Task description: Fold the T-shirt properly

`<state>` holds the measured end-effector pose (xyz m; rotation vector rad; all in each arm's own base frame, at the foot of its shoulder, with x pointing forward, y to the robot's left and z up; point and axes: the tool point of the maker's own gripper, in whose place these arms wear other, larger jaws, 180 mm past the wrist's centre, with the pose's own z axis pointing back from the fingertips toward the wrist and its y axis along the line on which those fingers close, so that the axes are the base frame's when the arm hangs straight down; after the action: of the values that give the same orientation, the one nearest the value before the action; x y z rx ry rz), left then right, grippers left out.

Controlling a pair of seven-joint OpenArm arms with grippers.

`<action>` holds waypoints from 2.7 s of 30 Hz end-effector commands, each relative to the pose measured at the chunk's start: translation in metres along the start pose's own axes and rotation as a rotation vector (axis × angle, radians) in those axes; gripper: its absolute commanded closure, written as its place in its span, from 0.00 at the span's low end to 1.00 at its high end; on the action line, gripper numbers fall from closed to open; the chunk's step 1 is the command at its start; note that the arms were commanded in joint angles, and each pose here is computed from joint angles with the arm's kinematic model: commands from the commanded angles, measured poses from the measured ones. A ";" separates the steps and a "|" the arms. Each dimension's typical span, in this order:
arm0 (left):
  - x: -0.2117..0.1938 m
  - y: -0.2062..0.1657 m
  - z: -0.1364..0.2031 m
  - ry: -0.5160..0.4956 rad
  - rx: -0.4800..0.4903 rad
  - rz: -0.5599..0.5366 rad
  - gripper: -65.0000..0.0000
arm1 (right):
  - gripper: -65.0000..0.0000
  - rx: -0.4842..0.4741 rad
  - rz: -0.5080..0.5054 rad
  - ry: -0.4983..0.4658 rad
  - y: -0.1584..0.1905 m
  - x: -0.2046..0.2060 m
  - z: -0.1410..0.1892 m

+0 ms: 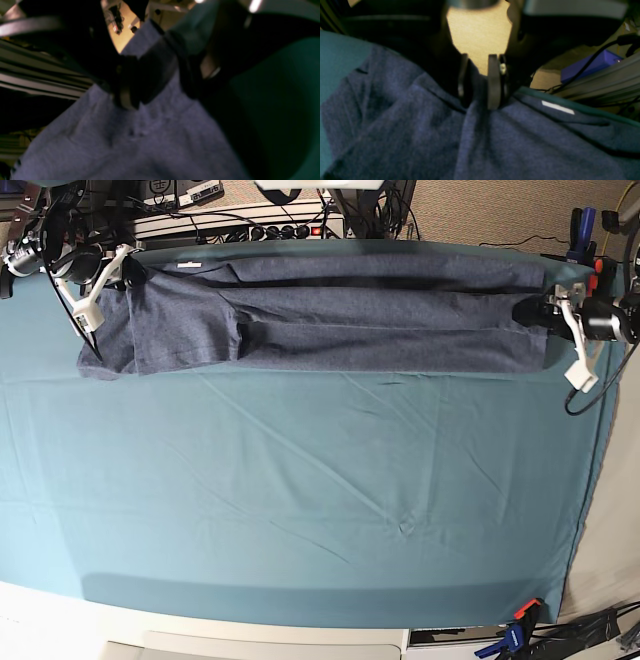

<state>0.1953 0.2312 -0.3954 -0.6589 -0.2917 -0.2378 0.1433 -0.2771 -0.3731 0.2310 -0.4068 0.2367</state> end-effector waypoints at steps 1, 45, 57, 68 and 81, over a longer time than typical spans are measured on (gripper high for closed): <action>-0.003 0.002 0.005 0.036 0.020 -0.024 0.58 | 0.80 -0.012 0.022 -0.030 -0.004 0.009 0.007; 0.066 -0.197 -0.016 -0.292 -0.156 -0.643 1.00 | 0.80 0.010 -0.009 -0.064 0.006 0.010 0.001; 0.079 -0.238 -0.042 -0.445 -0.241 -0.597 1.00 | 0.80 0.012 -0.011 -0.069 0.006 0.011 0.000; 0.070 -0.275 -0.092 -0.397 -0.345 -0.590 1.00 | 0.80 0.012 -0.011 -0.073 0.006 0.012 0.000; 0.069 -0.293 -0.130 -0.340 -0.424 -0.547 1.00 | 0.80 0.012 -0.011 -0.077 0.006 0.013 0.000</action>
<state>0.1903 -0.0795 -0.3191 -0.9958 -0.7183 -0.7325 0.1452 -0.2658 -0.3761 0.2649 -0.4436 0.2054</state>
